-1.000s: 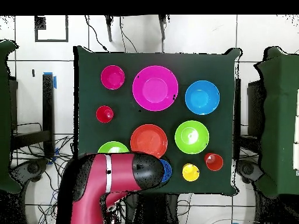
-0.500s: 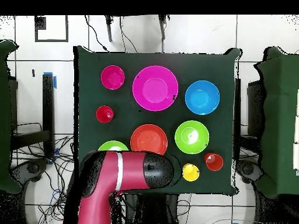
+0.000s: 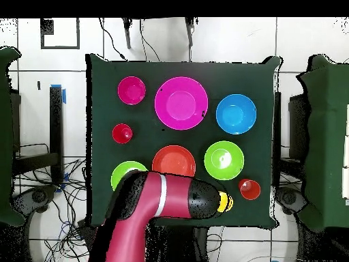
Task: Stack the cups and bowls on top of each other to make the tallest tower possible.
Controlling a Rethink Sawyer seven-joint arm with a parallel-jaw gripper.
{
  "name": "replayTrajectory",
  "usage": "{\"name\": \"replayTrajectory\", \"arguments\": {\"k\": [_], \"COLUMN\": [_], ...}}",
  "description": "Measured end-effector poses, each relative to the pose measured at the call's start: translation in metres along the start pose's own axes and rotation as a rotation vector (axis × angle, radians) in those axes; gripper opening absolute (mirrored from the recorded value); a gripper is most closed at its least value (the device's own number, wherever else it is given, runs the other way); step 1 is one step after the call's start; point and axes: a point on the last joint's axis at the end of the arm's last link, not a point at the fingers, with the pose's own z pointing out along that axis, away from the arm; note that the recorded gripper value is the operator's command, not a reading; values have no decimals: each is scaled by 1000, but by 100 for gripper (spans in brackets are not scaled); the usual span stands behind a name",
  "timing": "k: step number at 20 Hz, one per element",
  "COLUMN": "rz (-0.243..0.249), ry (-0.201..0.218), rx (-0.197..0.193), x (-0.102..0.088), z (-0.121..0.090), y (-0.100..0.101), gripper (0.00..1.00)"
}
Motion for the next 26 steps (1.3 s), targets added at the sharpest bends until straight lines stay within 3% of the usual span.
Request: {"name": "replayTrajectory", "arguments": {"k": [10,18,26], "rz": [-28,-28,-27], "ry": [58,71,115], "rx": [14,11,16], "x": [1,0,0], "z": [18,13,-1], "y": [-20,-30,-32], "gripper": [100,100,100]}}
